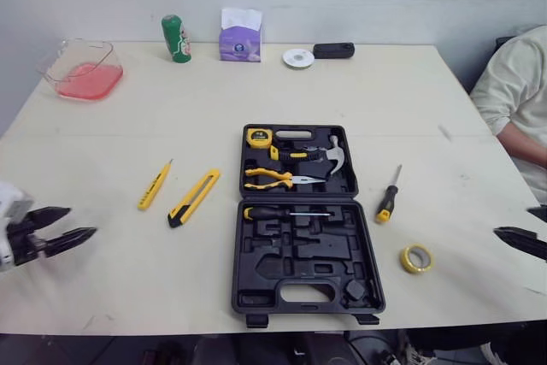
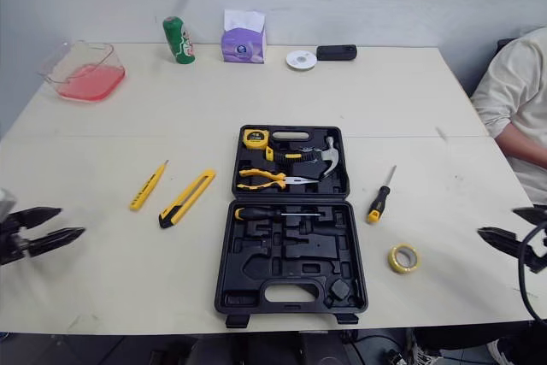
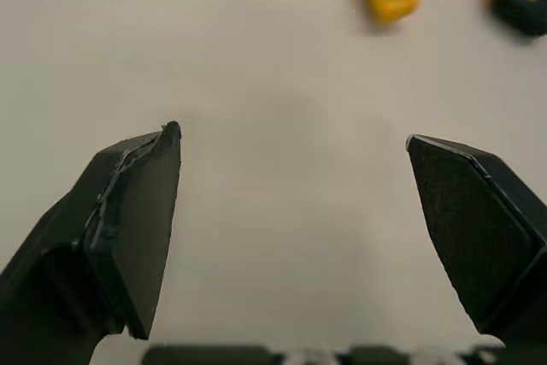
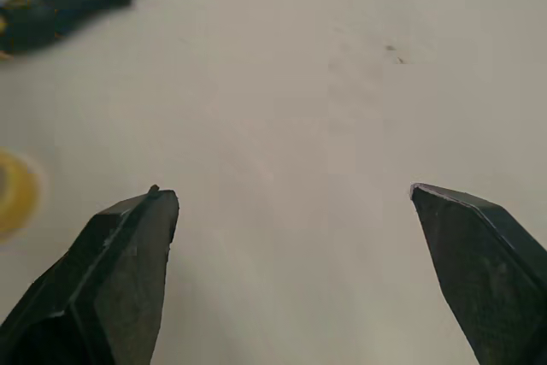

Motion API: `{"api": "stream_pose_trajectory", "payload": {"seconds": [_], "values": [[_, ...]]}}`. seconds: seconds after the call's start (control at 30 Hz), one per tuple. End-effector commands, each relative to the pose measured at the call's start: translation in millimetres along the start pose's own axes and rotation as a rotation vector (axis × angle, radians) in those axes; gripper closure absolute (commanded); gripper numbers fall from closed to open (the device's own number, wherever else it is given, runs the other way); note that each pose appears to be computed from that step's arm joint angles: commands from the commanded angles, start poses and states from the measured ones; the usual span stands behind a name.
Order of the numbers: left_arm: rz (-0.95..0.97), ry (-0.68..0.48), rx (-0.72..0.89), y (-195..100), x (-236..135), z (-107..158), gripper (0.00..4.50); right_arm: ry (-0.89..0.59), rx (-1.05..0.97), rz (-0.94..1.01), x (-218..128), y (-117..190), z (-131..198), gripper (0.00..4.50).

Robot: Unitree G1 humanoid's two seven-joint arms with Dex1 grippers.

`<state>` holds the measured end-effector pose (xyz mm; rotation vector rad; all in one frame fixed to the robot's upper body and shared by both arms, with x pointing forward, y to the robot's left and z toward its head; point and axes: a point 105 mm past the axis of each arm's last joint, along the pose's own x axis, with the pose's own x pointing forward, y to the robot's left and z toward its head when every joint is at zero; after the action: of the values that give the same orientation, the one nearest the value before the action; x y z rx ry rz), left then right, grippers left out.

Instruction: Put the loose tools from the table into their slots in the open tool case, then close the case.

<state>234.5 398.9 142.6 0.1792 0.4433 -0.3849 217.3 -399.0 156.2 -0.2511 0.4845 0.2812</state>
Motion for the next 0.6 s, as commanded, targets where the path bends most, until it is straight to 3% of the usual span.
{"api": "stream_pose_trajectory", "payload": {"seconds": [0.03,0.17,0.4,0.6], "values": [[0.11,-0.07,0.051,18,-11,15,0.05,-0.029,-0.053,-0.05,-6,-10,10,0.0],[0.195,-0.092,0.154,20,3,17,0.05,-0.059,-0.087,-0.049,2,-1,19,0.0],[-0.099,-0.213,0.117,-32,20,57,0.05,-0.191,-0.087,-0.03,22,38,49,0.0],[-0.563,-0.312,0.244,-139,45,122,0.05,-0.299,0.082,-0.027,62,116,73,0.0]]}}
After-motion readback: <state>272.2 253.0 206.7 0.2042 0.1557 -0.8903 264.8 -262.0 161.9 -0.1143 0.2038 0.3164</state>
